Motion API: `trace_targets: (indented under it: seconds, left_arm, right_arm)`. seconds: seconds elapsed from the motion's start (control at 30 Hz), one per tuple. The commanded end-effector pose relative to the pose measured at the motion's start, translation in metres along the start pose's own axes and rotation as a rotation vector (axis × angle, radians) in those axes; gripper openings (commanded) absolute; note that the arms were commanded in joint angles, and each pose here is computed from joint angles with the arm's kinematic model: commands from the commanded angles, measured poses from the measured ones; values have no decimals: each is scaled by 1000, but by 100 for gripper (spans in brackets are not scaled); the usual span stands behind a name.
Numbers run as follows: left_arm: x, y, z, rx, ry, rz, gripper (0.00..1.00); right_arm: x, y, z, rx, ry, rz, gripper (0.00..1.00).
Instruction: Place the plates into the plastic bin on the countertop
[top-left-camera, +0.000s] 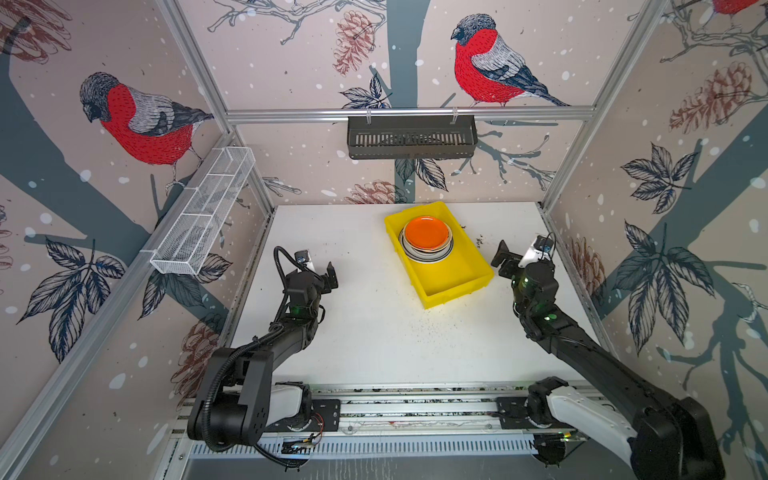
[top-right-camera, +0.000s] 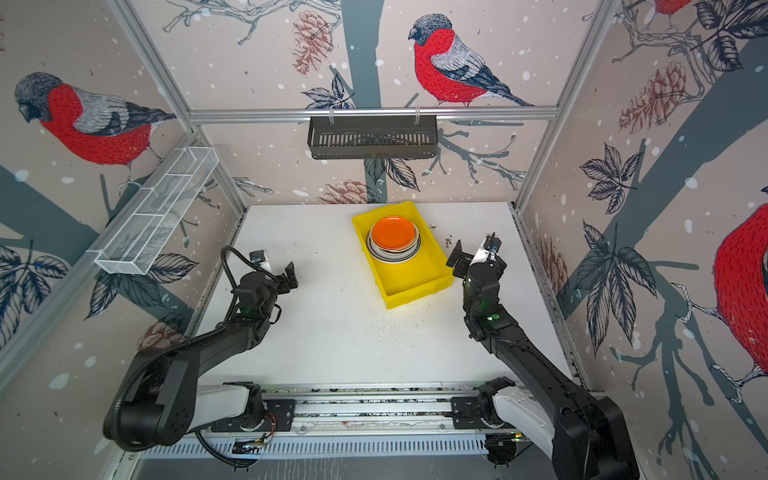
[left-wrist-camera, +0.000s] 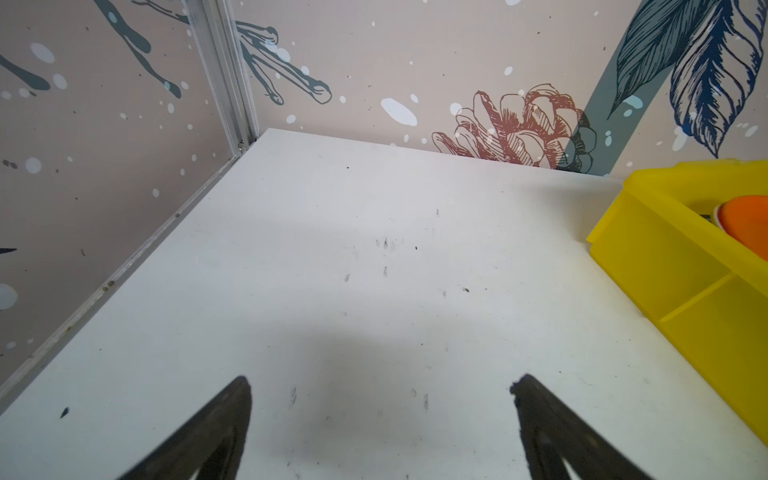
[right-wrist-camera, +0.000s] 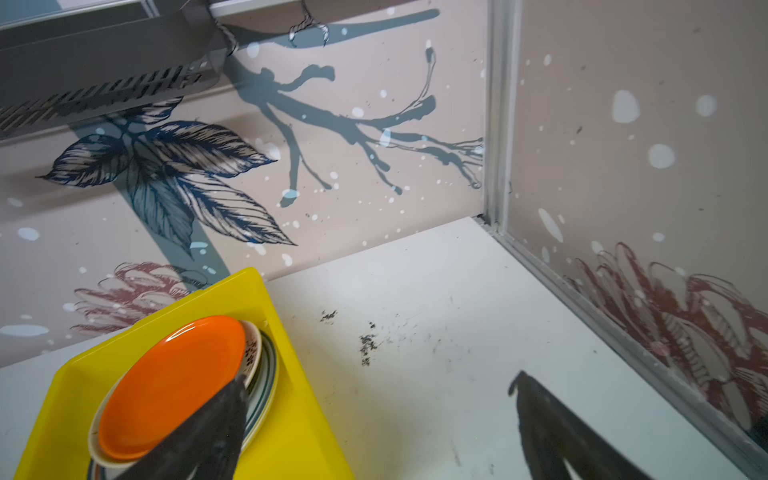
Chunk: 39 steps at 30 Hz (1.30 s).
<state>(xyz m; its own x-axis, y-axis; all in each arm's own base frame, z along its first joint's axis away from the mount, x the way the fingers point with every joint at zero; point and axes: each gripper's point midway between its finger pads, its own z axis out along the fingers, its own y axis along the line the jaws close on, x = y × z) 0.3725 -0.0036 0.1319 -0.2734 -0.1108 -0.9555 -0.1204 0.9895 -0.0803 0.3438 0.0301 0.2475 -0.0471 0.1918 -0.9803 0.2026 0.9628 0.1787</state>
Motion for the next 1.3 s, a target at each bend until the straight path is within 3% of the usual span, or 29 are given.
trace_targets:
  seconds: [0.0,0.1,0.27,0.4,0.47,0.53,0.63,0.7,0.8,0.87,1.03,1.27]
  left_arm:
    - [-18,4,-2,-4,-112,10,97]
    - [-14,18,-1,-75,-138,46,97]
    - [-14,39,7,-127,-129,-5,97]
    - [-17,43,-12,-107,-239,-17,98]
    - [-15,45,-9,-94,-227,-23,98]
    - [-12,40,-1,-73,-191,-10,98]
    - [2,27,8,5,-143,21,98]
    - [-3,15,2,71,-213,67,98]
    - [0,21,4,43,-176,41,98]
    - [-2,19,2,55,-205,54,98]
    - [-2,19,3,49,-198,60,98]
    - [-2,20,4,44,-199,57,98]
  right_arm:
    - [-13,-30,-8,132,-106,-26,99]
    - [0,-57,-10,236,-118,-29,99]
    - [37,-94,-7,349,-106,-14,99]
    - [58,-106,0,393,-84,-36,99]
    - [64,-103,12,408,-40,-75,100]
    - [78,-95,27,381,33,-121,99]
    - [85,-98,33,405,45,-140,99]
    - [84,-107,32,419,25,-125,99]
    - [81,-120,33,416,-4,-72,99]
    - [90,-126,45,394,43,-49,99]
    - [99,-109,60,330,98,-115,99]
    - [98,-91,54,249,65,-163,99]
